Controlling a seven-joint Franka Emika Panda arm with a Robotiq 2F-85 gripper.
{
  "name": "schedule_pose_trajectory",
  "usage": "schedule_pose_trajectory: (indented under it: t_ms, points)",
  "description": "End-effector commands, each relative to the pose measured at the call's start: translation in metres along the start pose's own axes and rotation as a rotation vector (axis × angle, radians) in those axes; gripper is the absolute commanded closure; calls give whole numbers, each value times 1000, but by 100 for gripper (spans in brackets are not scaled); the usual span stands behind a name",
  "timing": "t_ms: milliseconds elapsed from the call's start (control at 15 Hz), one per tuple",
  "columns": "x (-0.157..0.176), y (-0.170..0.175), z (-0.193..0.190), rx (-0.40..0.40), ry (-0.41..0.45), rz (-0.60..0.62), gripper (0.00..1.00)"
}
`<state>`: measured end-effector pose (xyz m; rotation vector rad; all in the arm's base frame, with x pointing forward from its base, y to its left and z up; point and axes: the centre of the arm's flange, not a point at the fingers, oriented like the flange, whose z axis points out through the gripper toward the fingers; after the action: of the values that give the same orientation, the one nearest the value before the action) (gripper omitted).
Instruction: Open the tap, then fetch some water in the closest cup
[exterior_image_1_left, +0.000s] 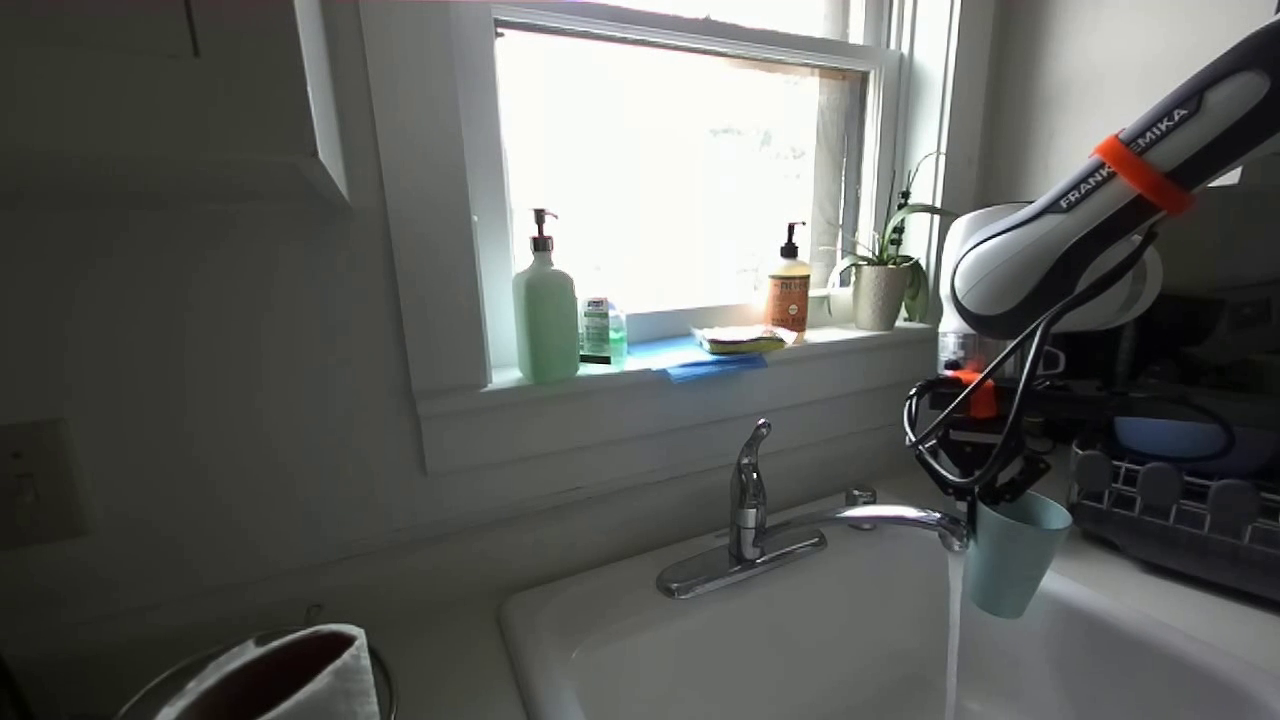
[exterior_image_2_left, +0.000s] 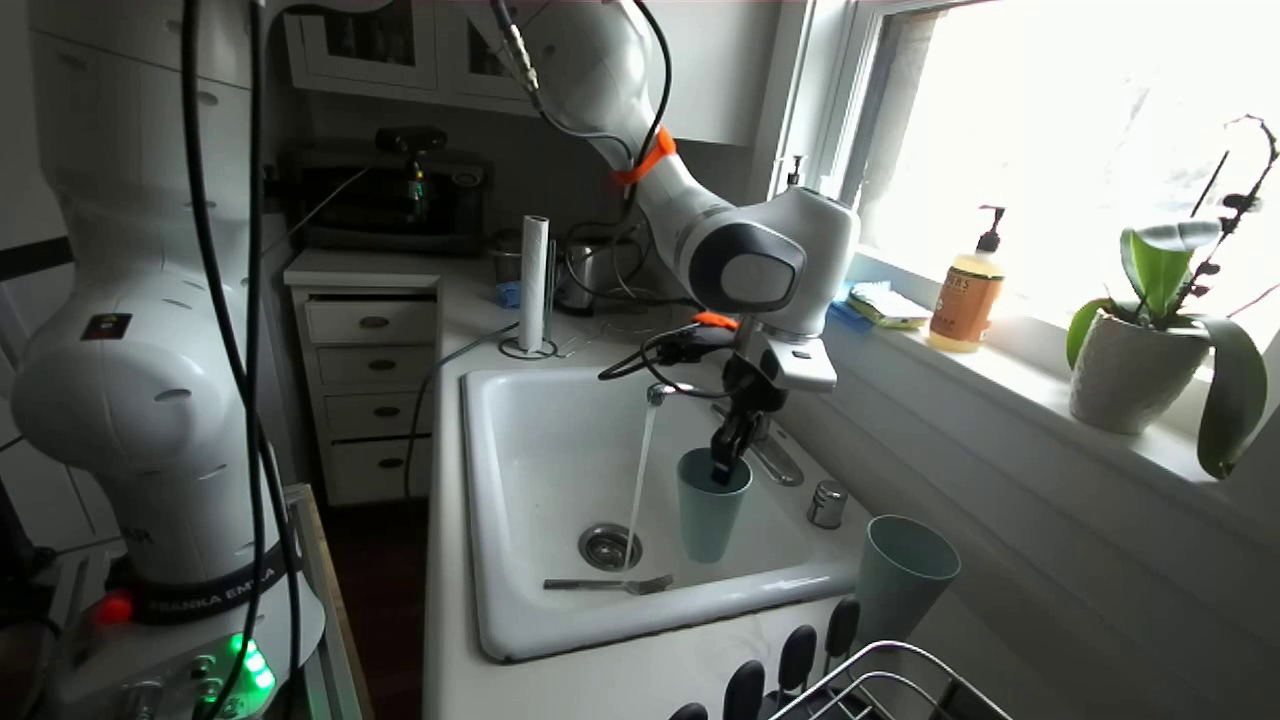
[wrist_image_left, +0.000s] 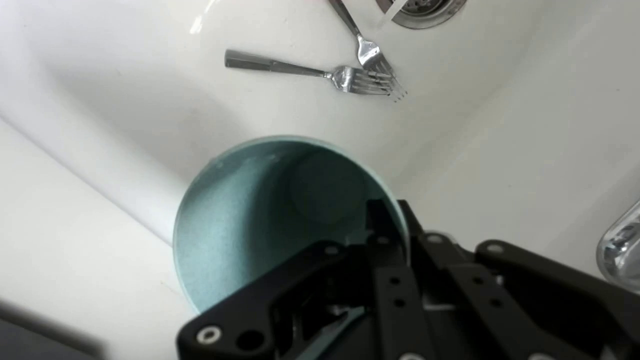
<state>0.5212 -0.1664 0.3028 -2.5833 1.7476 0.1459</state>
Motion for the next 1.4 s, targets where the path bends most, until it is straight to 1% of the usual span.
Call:
schedule_pose_trajectory:
  t_ms: [0, 133, 333, 800, 1133, 1333]
  points:
    - [-15, -5, 17, 11, -23, 20, 99]
    - [-15, -6, 18, 12, -53, 45, 99]
    - [-21, -11, 22, 37, -84, 102, 99]
    - [-55, -37, 53, 79, -114, 253, 99]
    - [-45, -41, 35, 108, -124, 317, 99]
    - [-42, -41, 31, 106, -124, 335, 99]
